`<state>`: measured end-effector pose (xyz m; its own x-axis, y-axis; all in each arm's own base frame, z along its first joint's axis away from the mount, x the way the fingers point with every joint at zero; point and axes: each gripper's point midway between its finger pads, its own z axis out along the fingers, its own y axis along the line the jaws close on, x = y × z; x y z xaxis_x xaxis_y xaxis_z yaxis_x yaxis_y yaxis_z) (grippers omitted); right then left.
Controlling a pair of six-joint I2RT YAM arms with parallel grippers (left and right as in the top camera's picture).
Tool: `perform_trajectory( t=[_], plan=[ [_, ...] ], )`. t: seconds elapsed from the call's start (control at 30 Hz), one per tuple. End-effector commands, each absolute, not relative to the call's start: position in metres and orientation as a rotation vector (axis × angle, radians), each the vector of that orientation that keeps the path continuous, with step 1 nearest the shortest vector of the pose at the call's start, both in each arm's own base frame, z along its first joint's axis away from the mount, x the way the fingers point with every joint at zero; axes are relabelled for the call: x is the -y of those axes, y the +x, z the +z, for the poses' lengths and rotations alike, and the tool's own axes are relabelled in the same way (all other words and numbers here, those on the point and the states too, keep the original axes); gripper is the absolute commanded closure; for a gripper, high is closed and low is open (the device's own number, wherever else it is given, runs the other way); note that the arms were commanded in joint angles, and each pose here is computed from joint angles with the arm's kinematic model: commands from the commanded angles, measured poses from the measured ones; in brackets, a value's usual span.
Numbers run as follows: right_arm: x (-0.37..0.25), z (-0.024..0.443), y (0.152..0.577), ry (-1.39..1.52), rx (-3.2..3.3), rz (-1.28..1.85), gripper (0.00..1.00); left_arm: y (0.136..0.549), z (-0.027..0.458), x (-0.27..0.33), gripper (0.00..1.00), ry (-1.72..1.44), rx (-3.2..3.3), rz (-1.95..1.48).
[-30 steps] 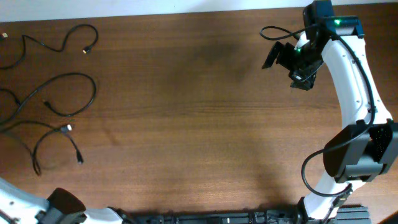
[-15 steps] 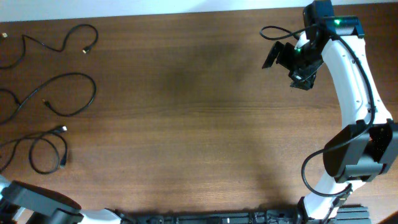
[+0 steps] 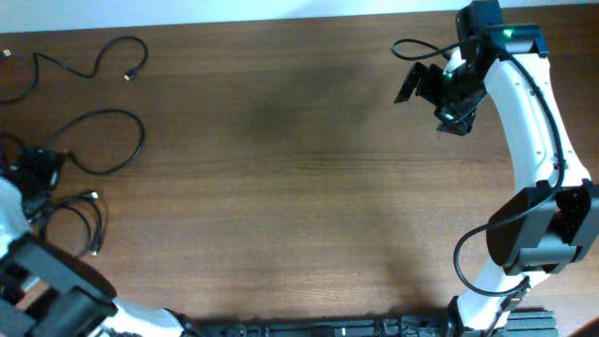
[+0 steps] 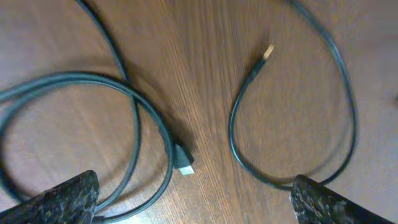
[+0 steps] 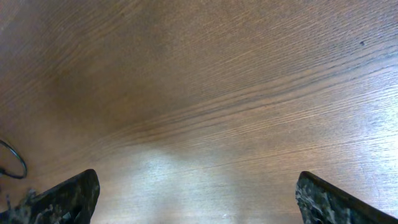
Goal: Untangle cables
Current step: 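Lower the cable onto the lower-left table area and open the left gripper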
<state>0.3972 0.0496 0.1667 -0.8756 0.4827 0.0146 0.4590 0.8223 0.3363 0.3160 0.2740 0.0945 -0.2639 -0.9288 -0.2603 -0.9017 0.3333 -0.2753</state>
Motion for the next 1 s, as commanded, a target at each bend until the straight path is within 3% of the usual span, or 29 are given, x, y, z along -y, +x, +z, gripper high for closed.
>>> perform_trajectory(
  t=[0.0, 0.1, 0.23, 0.27, 0.3, 0.37, 0.4, 0.43, 0.47, 0.53, 0.6, 0.67, 0.97],
  plan=[
    [-0.048, 0.167, 0.399, 0.770, -2.925, 0.507, 0.01, 0.330, 0.052, -0.266, 0.01, -1.584, -2.350, -0.041],
    [-0.048, 0.167, 0.399, 0.770, -2.925, 0.507, 0.01, 0.324, 0.019, -0.277, 0.01, -1.628, -2.385, 0.051],
    [-0.048, 0.167, 0.399, 0.771, -2.925, 0.507, 0.02, 0.312, 0.008, -0.287, 0.00, -1.671, -2.390, 0.116],
    [-0.048, 0.167, 0.399, 0.771, -2.925, 0.507, 0.01, 0.312, 0.007, -0.287, 0.04, -1.673, -2.392, 0.116],
    [-0.048, 0.167, 0.399, 0.770, -2.925, 0.507, 0.02, 0.311, 0.004, -0.287, 0.13, -1.676, -2.398, 0.115],
    [-0.048, 0.167, 0.399, 0.770, -2.925, 0.507, 0.02, 0.308, -0.007, -0.284, 0.23, -1.692, -2.423, 0.111],
    [-0.048, 0.167, 0.399, 0.771, -2.925, 0.507, 0.02, 0.308, -0.009, -0.283, 0.32, -1.696, -2.429, 0.110],
    [-0.048, 0.167, 0.399, 0.770, -2.925, 0.507, 0.02, 0.307, -0.010, -0.283, 0.49, -1.698, -2.433, 0.111],
    [-0.048, 0.167, 0.399, 0.771, -2.925, 0.507, 0.02, 0.305, -0.011, -0.285, 0.53, -1.703, -2.435, 0.133],
    [-0.048, 0.167, 0.399, 0.770, -2.925, 0.507, 0.02, 0.291, -0.011, -0.288, 0.72, -1.726, -2.459, 0.233],
    [-0.048, 0.167, 0.399, 0.771, -2.925, 0.507, 0.02, 0.284, -0.012, -0.281, 0.79, -1.746, -2.496, 0.224],
    [-0.048, 0.167, 0.399, 0.771, -2.925, 0.507, 0.02, 0.278, -0.013, -0.277, 1.00, -1.736, -2.541, 0.222],
    [-0.048, 0.167, 0.399, 0.771, -2.925, 0.507, 0.02, 0.283, -0.012, -0.279, 1.00, -1.310, -2.788, 0.233]
  ],
)
